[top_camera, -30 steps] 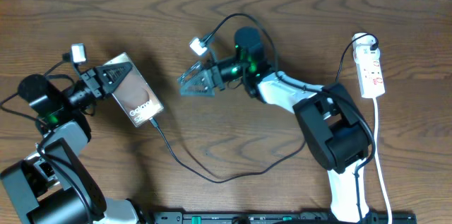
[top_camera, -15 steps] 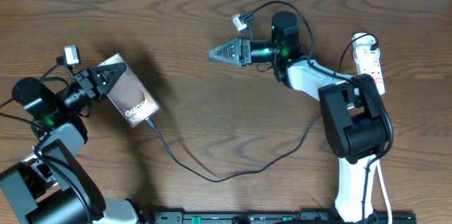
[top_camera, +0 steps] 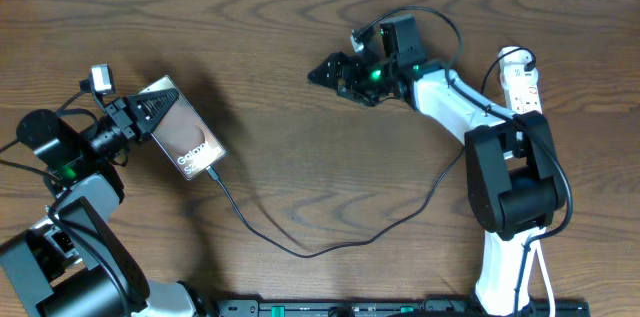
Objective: Plug charger to phone and switch on socket
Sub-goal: 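Raise the right arm away toward the upper right, then lower the phone flat onto the table with the left gripper and open it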
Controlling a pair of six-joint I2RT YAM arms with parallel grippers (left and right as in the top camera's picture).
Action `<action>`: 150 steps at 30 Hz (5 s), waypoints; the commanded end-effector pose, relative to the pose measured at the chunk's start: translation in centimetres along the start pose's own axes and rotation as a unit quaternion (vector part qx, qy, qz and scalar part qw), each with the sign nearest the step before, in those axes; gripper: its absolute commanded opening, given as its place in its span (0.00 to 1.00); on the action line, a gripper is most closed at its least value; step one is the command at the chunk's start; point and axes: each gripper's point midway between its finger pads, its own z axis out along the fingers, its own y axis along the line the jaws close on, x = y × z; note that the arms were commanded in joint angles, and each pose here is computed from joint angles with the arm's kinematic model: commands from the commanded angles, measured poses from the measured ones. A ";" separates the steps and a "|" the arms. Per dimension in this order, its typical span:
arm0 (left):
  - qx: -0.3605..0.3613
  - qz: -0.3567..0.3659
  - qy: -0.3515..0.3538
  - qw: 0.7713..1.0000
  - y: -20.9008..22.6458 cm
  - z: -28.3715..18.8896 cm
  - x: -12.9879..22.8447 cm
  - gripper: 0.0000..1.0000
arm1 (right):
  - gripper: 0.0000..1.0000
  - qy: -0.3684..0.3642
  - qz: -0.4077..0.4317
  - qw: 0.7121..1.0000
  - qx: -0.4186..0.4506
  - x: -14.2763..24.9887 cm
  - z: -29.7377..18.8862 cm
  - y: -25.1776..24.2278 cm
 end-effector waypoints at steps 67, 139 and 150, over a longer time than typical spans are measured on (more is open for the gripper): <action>-0.476 -0.341 -0.142 0.798 18.3 -8.9 8.8 0.07 | 0.99 -0.018 -0.170 0.947 0.273 5.0 -12.8 11.0; -0.543 -0.327 -0.163 0.756 19.5 -11.5 9.1 0.32 | 0.99 -0.017 -0.172 0.946 0.272 5.1 -12.6 11.1; -0.545 -0.332 -0.158 0.754 19.5 -11.5 9.4 0.35 | 0.99 -0.017 -0.172 0.946 0.273 5.1 -12.6 11.1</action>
